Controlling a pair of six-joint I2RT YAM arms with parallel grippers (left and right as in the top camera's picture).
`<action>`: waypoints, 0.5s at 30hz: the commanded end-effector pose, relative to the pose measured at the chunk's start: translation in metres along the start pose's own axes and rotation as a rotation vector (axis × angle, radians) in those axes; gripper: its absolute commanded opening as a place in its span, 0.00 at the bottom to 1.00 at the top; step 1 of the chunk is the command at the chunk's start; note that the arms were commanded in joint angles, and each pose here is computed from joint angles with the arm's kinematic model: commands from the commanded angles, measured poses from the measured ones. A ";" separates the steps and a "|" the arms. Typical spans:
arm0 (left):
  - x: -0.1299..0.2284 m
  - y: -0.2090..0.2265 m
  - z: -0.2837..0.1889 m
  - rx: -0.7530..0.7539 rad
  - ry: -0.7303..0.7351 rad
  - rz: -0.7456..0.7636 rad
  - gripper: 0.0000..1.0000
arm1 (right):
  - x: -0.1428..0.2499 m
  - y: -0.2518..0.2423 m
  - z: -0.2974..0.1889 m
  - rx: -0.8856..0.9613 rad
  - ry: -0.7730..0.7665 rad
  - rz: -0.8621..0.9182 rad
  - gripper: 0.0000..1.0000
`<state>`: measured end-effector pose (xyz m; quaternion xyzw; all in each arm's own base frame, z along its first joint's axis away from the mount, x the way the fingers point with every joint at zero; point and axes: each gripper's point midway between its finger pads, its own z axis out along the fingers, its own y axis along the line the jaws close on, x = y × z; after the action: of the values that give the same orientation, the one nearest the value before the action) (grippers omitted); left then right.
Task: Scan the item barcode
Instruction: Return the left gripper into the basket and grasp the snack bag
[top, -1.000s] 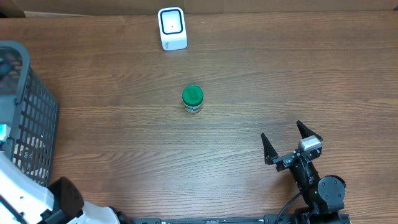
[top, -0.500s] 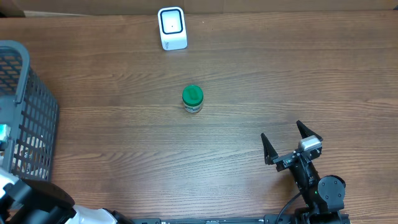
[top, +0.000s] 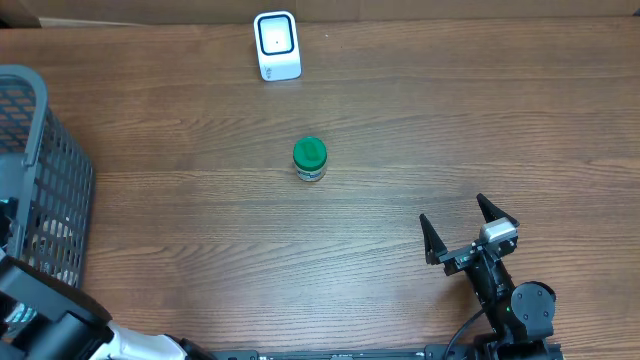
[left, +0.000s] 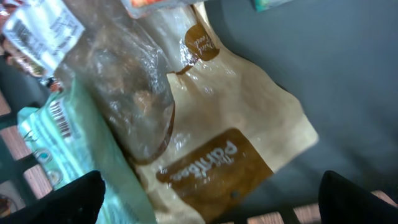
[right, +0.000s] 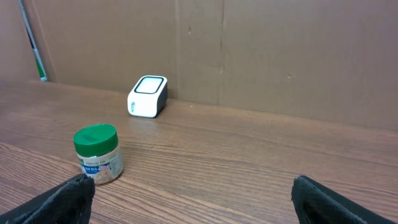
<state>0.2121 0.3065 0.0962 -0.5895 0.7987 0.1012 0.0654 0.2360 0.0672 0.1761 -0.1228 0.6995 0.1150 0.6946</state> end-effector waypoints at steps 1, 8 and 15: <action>0.003 0.008 0.029 -0.075 0.047 -0.001 0.94 | 0.002 0.000 0.000 -0.003 -0.002 0.006 1.00; -0.001 0.008 0.063 -0.123 0.060 0.006 0.96 | 0.002 0.000 0.000 -0.003 -0.002 0.006 1.00; 0.015 0.013 0.095 -0.183 0.144 0.030 0.95 | 0.002 0.000 0.000 -0.003 -0.002 0.006 1.00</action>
<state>0.2134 0.3235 0.0382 -0.5884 0.7998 0.1178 0.0167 0.2360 0.0673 0.1762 -0.1228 0.6994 0.1152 0.6947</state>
